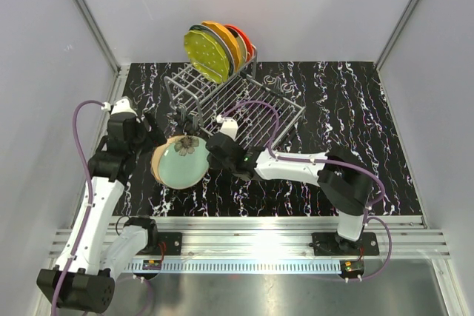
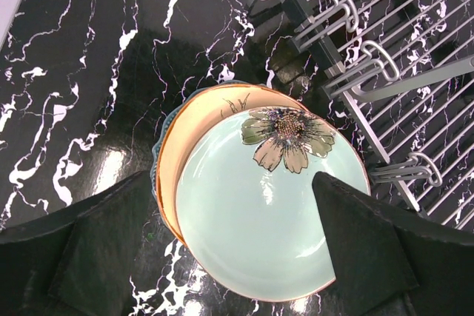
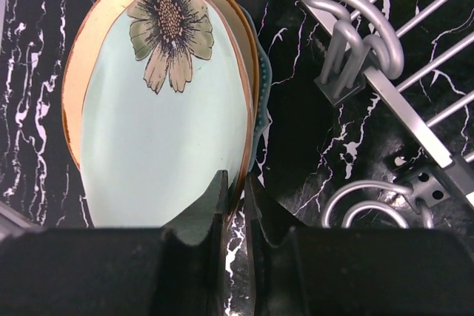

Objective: Load the plates into the dish rack
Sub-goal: Grab a plate with the right arm

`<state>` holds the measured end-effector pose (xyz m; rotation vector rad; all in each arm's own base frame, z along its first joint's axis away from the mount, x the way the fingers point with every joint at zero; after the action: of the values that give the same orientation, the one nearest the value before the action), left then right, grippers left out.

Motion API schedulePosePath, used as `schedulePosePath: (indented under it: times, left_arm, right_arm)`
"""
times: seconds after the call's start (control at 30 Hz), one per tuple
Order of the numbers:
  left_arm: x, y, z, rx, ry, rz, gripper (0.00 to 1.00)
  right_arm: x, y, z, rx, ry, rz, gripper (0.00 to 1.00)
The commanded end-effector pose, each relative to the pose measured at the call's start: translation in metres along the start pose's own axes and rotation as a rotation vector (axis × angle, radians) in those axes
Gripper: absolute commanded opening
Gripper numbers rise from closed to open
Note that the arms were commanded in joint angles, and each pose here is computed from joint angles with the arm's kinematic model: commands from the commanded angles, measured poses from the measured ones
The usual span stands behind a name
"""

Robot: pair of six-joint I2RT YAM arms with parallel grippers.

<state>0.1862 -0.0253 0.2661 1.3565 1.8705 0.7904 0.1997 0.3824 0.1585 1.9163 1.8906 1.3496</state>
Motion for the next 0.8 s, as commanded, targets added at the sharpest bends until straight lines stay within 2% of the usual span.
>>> schedulePosePath:
  times: [0.0,0.07,0.17,0.2,0.3,0.4,0.47,0.77]
  left_arm:
    - [-0.002,0.006,0.005,-0.028,-0.015,0.002,0.84]
    - [-0.002,0.005,0.008,-0.014,-0.006,0.007,0.74]
    - [-0.002,0.003,0.016,0.023,0.017,0.014,0.55]
    - [-0.002,0.003,0.018,0.033,0.027,0.016,0.43]
    - [-0.001,0.001,0.028,0.083,0.064,0.023,0.17]
    - [-0.001,-0.003,0.04,0.146,0.097,0.029,0.03]
    - [-0.001,-0.005,0.045,0.173,0.122,0.032,0.0]
    - [-0.003,-0.01,0.071,0.318,0.204,0.017,0.0]
  right_arm:
    - [0.021,0.014,-0.019,-0.043,0.11,0.101,0.0]
    - [0.02,0.013,-0.019,-0.041,0.107,0.121,0.0]
    - [0.019,0.01,-0.019,-0.032,0.102,0.159,0.0]
    - [0.018,0.01,-0.02,-0.032,0.104,0.164,0.0]
    - [0.02,0.011,-0.022,-0.044,0.128,0.203,0.0]
    - [0.017,0.008,-0.025,-0.037,0.143,0.22,0.0]
    - [0.015,0.007,-0.027,-0.036,0.147,0.222,0.0]
    - [0.014,0.001,-0.028,-0.011,0.204,0.243,0.0]
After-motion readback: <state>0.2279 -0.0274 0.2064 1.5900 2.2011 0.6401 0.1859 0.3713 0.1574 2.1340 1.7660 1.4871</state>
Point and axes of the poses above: each gripper's point midway between its finger pads, its own z axis out along the fingers, its own x axis along the line the jaws close on, y = z × x, the point moved 10 cm from there along -z, back along the fingers, and after that the axes turned 6 degrees about z, right-handed, at the moved point
